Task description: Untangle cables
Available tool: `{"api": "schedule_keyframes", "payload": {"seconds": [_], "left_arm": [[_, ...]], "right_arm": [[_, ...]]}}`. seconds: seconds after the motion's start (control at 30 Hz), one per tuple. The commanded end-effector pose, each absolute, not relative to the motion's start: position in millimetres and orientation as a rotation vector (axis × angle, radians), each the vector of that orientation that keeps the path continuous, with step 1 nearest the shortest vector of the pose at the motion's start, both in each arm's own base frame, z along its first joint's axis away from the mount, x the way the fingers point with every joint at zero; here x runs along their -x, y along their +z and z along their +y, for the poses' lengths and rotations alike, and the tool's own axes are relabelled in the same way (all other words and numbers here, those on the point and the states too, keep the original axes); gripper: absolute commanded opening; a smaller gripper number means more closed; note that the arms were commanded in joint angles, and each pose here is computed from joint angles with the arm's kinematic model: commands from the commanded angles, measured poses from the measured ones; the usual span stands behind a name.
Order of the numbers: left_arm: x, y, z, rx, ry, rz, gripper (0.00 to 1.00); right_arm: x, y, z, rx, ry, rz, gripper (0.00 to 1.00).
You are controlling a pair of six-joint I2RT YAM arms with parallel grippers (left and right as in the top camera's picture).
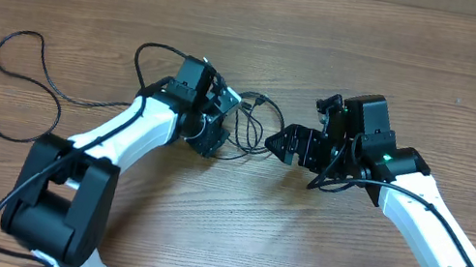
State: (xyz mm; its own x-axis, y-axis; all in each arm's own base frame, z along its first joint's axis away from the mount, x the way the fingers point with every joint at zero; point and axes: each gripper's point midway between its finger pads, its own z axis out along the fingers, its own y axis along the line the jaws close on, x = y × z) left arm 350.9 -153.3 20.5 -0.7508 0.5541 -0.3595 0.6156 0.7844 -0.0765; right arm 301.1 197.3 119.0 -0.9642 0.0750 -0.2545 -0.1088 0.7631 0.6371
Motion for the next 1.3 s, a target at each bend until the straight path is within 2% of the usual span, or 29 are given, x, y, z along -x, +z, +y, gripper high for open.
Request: {"api": "schedule_keyframes", "payload": {"seconds": [0.0,0.17,0.37,0.5,0.67,0.77,0.9,1.0,1.27], "left_arm": [[-342,1,-156,-0.938,-0.304,2.698,0.68],[-341,0,-156,-0.929,-0.306,2.706,0.53],[-340,0,-156,-0.840,-0.324,2.746,0.42],[-334,-2,-155,-0.830,-0.332,2.775,0.29],[-331,-1,-156,-0.846,-0.343,2.779,0.24],[-335,6,-157,-0.845,-0.347,2.760,0.17],[-347,30,-162,-0.840,-0.349,2.717,0.12],[-356,52,-165,-0.835,-0.346,2.680,0.04],[-348,92,-162,-0.842,-0.349,2.723,0.04]], "right_arm": [[-302,118,197,0.033,0.985,2.695,0.91],[-302,118,197,0.033,0.985,2.695,0.91],[-302,118,197,0.032,0.985,2.698,0.91],[-301,117,197,0.030,0.984,2.700,0.91],[-300,117,197,0.029,0.984,2.705,0.91],[-299,116,196,0.026,0.983,2.710,0.91],[-298,115,196,0.023,0.981,2.720,0.91],[-298,115,196,0.023,0.981,2.721,0.91],[-298,115,196,0.023,0.980,2.720,0.91]]}}
